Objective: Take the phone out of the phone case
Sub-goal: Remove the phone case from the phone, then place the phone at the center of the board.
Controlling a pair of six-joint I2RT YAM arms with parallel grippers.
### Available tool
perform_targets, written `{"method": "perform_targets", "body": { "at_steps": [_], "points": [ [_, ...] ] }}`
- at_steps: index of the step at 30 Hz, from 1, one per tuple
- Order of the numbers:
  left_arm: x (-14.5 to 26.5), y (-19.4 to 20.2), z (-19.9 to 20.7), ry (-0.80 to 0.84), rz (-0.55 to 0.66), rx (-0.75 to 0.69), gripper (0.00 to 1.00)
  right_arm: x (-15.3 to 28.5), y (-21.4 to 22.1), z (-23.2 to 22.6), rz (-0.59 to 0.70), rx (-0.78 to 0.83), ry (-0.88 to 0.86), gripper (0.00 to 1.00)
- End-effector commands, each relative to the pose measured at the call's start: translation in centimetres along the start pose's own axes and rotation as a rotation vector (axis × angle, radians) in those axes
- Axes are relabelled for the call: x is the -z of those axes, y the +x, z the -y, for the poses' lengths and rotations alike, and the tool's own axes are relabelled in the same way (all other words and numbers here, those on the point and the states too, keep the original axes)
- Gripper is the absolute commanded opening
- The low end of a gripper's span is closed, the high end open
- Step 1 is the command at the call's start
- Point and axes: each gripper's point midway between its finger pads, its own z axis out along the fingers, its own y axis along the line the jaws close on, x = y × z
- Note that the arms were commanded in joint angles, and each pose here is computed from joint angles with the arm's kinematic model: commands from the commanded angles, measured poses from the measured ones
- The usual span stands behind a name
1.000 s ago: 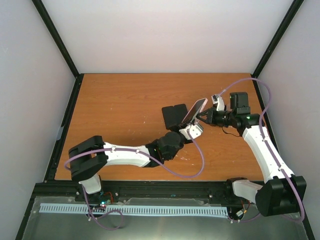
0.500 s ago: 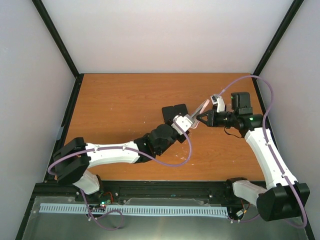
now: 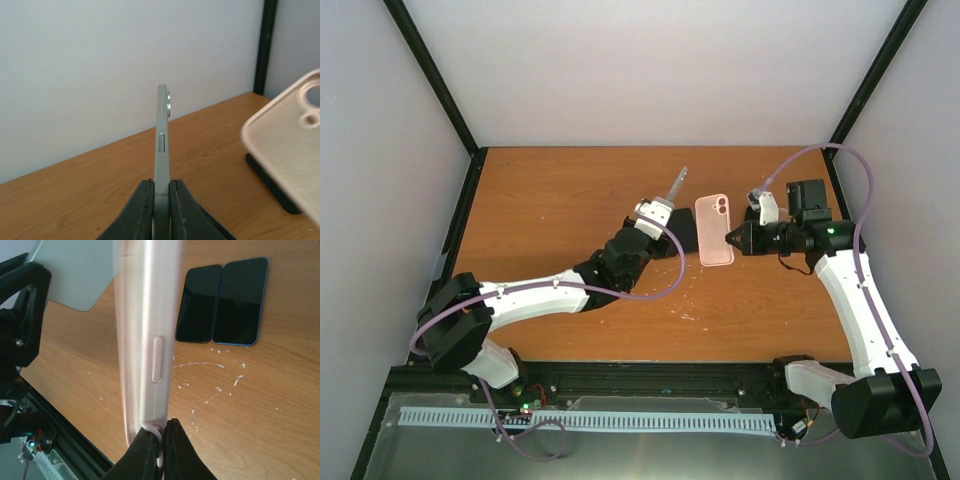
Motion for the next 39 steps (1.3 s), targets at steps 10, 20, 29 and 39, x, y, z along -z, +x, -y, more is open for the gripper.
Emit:
{"method": "perform_targets", "body": {
  "at_steps": [10,20,29,39],
  "points": [
    [1.4,3.3,-5.8,-0.287,-0.141,-0.109,0.0,0.5,-1.7,4.8,0.111,0.129,0.201,0.03],
    [2.4,12.5,-6.9,-0.368,-0.391,-0.256,0.0,-1.9,-3.2,7.8,0.172,0.141,0.149,0.03],
    [0.6,19.0,-5.8,-0.377,-0.55,-0.442,0.0,-2.4,-3.0,8.7,0.236,0.2,0.173,0.03],
    [-0.4,22.7,-4.2,-0.312,-0.606,-0.468,0.09,-2.6,-2.4,9.3,0.238,0.176,0.175,0.03]
  ]
}}
